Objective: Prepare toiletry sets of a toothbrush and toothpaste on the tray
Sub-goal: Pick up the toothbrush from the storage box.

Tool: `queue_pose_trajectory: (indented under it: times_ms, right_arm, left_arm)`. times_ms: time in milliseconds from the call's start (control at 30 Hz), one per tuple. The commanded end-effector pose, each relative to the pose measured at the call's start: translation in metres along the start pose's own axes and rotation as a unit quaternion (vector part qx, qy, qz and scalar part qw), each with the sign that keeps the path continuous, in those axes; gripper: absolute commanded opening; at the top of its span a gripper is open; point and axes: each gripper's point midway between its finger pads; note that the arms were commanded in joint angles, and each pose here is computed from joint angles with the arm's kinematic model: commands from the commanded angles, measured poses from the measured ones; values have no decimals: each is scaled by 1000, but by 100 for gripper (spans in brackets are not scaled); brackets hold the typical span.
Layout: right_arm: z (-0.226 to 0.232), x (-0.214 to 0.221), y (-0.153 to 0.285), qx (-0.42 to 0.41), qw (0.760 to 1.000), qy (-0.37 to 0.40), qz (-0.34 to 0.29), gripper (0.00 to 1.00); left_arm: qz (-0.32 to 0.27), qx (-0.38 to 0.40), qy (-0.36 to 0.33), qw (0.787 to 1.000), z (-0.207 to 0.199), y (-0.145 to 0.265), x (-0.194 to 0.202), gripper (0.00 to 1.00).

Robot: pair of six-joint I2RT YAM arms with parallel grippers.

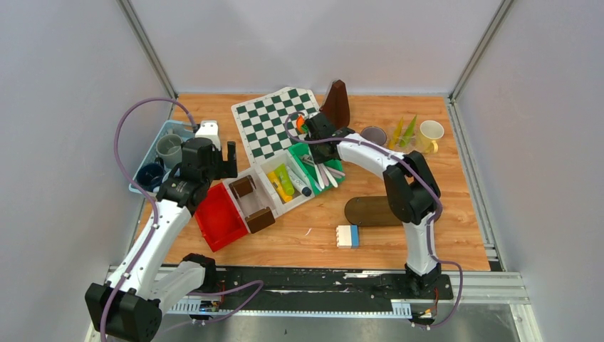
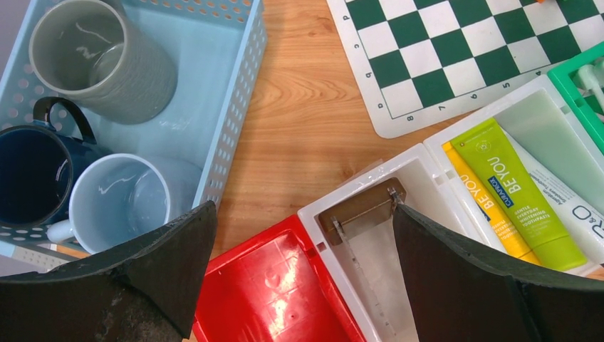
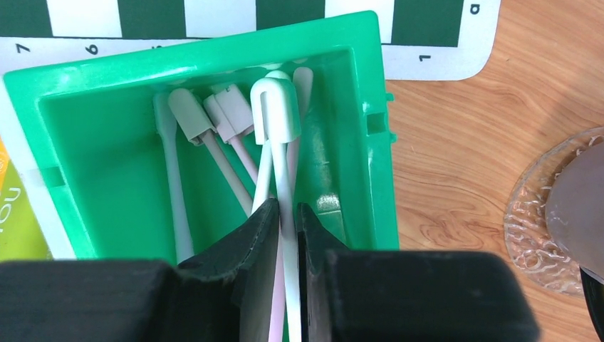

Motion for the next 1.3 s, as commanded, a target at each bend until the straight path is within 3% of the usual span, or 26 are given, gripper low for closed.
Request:
queue_pose_trajectory:
  times_ms: [0,67,233,633,1000,1267]
  right_arm:
    - [1,0,-7,7,1000,2,0,17]
    - [1,0,-8,8,1000,3,0,16]
    - [1,-2,-3,6,1000,3,-4,1]
    - [4,-38,50,-19,998,-6,-64,0]
    - [19,-61,98,-80,988,-39,-124,0]
    - [24,-83,167,-142,960,-105,-219,0]
  left_arm:
    - [-11,3,0,1000,0,-2,-6,100]
    - [-11,3,0,1000,0,-2,-5,100]
    - [-11,4,0,1000,0,-2,-5,100]
    - [-35,42,6,998,-12,6,-17,100]
    - [-70,183,48,980,-76,34,-52,100]
    - [-105,286,55,951,-146,67,-72,100]
Point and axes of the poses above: each gripper's point midway between its finger pads, its own y axis back along the fingers, its own z axis along the line the jaws close on, x = y × z, and after that the axes turned 5 degrees about -y, right-handed
